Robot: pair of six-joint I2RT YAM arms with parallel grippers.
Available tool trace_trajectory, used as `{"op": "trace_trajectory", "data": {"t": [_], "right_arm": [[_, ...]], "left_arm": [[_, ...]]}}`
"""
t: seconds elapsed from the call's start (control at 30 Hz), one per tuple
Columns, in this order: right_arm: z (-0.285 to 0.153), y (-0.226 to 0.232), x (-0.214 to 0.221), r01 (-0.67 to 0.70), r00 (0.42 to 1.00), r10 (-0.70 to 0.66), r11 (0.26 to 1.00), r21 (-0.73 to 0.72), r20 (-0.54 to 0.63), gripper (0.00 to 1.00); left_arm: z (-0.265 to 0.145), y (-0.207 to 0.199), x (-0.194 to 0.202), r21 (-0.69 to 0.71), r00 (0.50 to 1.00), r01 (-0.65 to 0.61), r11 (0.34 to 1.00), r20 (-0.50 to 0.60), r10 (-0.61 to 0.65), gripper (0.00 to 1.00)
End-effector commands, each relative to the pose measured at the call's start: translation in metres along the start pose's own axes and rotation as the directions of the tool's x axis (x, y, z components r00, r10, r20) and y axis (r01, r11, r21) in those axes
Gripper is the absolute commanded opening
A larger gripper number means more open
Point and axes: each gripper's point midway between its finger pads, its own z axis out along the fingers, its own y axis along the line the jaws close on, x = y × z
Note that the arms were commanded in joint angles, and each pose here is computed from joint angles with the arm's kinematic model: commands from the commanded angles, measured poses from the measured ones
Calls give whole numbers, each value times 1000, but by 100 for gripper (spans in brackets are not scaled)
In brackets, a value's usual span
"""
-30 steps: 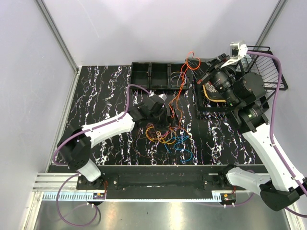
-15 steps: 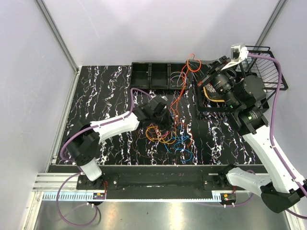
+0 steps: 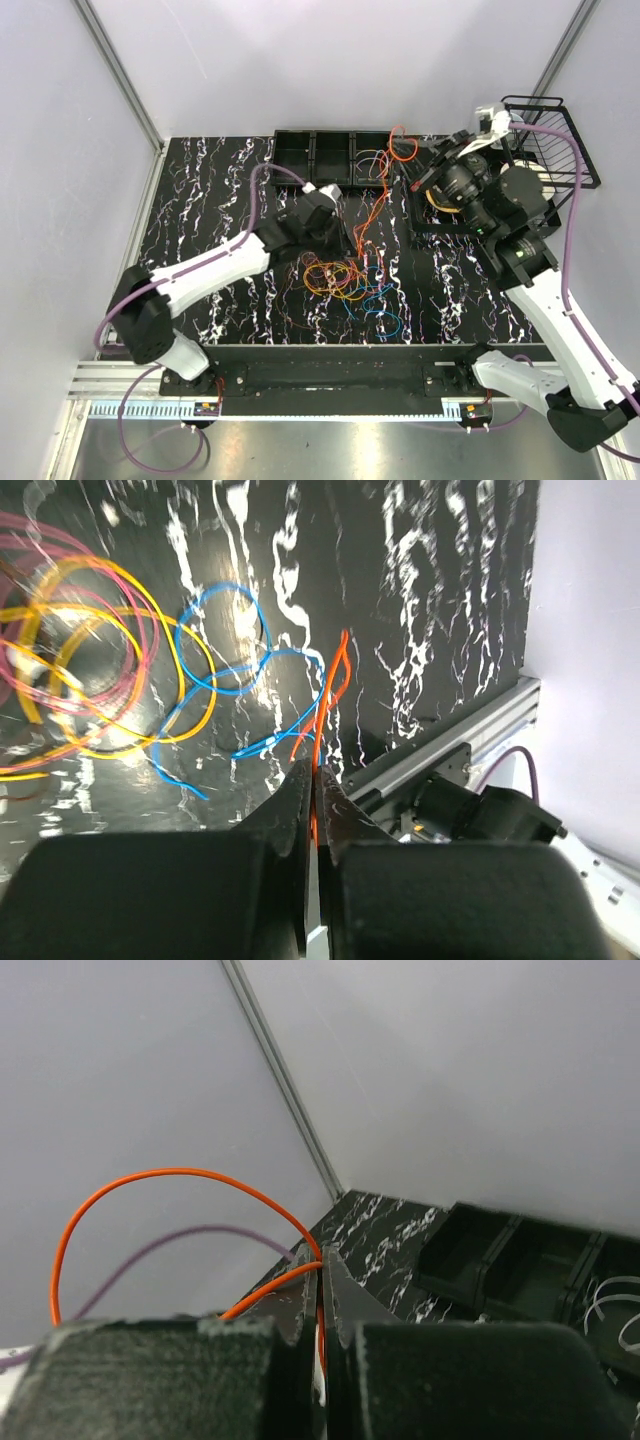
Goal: Untangle the cables
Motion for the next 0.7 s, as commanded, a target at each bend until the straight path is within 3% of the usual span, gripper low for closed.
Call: {"op": "trace_trajectory", "data": {"t": [0.0,0.33,0.67], "right_arm": [[1,-12,39,-105,990,109,993,49,-86,0],[31,-23,107,-210,930,220,975,67,-296,0],[31,-21,154,-382,839,387,919,94,-383,0]], "left_arm": [[-44,-20,-48,8,972,-144,990,186,140,0],[-86,-43,-94,23,927,-236,971,306,218,0],[-101,-40,-100,-4,902,-258,966,358,243,0]]}}
